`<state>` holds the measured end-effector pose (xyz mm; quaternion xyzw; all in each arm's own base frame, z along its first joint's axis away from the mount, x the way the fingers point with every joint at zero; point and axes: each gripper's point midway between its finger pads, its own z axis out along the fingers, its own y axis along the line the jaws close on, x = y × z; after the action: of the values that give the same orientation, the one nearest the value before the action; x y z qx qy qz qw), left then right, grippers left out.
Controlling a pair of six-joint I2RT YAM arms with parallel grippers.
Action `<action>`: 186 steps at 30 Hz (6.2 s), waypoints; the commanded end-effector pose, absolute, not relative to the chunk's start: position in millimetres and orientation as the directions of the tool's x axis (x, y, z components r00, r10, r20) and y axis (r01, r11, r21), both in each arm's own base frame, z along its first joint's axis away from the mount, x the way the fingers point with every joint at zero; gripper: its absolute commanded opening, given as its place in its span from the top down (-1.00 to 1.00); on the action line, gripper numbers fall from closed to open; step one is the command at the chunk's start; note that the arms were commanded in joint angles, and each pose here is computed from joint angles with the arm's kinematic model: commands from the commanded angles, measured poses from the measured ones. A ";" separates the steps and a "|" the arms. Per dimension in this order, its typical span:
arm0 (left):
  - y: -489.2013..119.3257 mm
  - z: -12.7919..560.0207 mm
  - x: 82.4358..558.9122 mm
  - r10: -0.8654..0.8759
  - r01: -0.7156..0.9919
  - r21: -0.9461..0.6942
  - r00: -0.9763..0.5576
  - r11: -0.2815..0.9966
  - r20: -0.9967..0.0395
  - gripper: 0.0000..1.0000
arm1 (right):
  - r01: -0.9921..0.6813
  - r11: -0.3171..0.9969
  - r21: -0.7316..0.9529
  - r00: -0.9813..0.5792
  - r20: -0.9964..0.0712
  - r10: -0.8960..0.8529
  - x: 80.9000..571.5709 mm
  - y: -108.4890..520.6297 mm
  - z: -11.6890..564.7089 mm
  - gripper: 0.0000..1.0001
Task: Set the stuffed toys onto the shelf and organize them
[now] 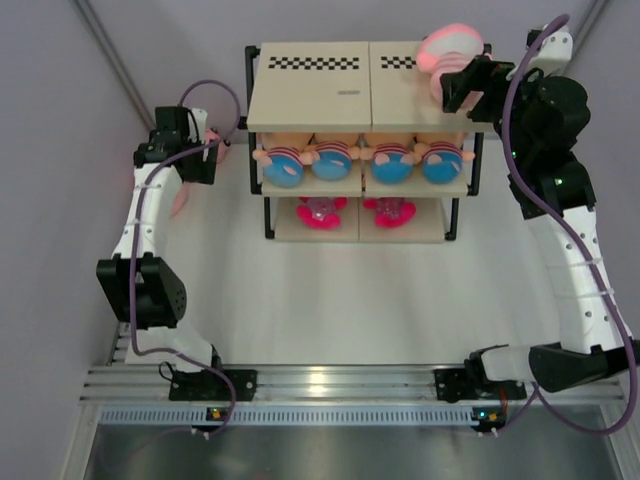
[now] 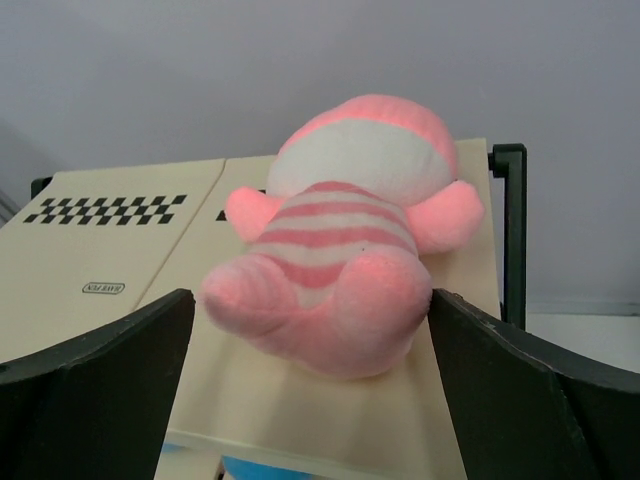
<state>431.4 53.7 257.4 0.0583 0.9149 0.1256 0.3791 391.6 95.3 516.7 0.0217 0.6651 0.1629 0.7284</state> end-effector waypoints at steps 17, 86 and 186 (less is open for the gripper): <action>168.8 120.3 508.7 0.071 -0.235 0.446 -0.820 0.864 -0.568 -0.64 | -0.213 0.975 0.067 0.249 -0.961 0.121 337.0 75.5 554.3 -0.99; -265.3 516.6 380.7 0.516 0.397 0.528 0.148 0.751 -0.844 0.92 | -0.191 0.979 0.066 0.196 -0.975 0.104 286.3 60.2 521.6 -0.99; 123.0 142.2 649.5 0.232 -0.250 0.488 -0.645 0.836 -0.728 -0.89 | -0.404 0.907 -0.117 0.222 -0.975 -0.027 300.2 179.8 531.4 -0.64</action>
<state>630.1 107.8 120.2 0.0055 0.8856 0.2679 0.3794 307.1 182.0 525.5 -0.1705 0.6243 0.1301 0.7512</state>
